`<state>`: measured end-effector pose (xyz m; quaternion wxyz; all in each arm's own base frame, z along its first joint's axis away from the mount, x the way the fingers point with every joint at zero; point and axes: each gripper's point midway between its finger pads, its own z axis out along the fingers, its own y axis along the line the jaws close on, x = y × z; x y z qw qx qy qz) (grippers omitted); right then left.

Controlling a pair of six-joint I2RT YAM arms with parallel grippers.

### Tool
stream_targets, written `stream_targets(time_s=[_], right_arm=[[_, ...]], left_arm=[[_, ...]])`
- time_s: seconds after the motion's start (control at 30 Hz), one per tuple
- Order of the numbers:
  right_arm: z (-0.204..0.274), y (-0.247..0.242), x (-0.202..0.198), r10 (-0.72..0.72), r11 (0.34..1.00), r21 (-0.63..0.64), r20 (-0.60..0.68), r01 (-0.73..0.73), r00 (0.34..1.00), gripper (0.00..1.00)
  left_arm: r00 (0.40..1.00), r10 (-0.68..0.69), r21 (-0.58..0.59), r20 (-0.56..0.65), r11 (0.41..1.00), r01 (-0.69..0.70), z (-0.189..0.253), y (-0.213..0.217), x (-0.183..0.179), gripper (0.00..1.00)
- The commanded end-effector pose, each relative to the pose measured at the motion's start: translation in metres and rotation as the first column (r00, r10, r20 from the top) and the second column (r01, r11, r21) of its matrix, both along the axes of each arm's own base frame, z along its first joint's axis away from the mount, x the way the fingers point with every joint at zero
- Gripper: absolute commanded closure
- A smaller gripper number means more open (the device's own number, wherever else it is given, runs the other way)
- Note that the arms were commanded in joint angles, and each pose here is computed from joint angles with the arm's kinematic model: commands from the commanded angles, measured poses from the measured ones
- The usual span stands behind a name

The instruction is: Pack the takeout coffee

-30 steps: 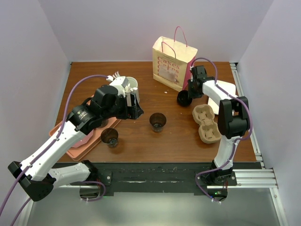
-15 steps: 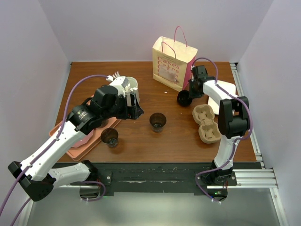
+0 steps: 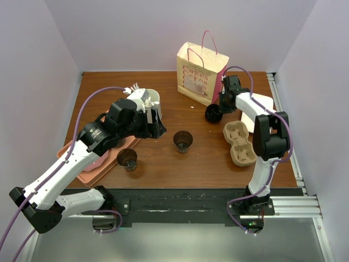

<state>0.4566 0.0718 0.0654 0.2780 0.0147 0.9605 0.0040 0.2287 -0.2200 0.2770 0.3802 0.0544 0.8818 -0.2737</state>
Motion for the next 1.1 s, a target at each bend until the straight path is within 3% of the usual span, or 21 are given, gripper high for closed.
stream_targets(time_s=[0.0,0.37,0.63,0.87,1.07], right_arm=[[0.035,0.001,0.016,-0.005,1.000,0.017,0.081,0.003,0.997,0.93],[0.052,-0.004,-0.007,-0.008,1.000,0.010,0.059,0.007,0.998,0.93],[0.113,-0.001,-0.056,0.002,0.997,0.077,0.123,-0.012,0.992,0.93],[0.150,0.044,-0.117,0.084,0.981,0.162,0.150,-0.109,0.985,0.93],[0.176,0.099,-0.158,0.134,0.950,0.257,0.181,-0.178,0.974,0.93]], left_arm=[[0.999,-0.002,-0.033,0.039,0.999,0.003,0.016,-0.001,0.001,0.16],[1.000,0.014,-0.036,0.021,0.999,-0.013,0.013,-0.001,0.002,0.18],[0.999,-0.029,-0.061,0.036,0.998,0.031,0.027,-0.024,0.017,0.20],[0.990,-0.114,-0.147,0.082,0.981,0.125,0.049,-0.065,0.040,0.21],[0.977,-0.204,-0.199,0.060,0.957,0.212,0.034,-0.097,0.048,0.23]])
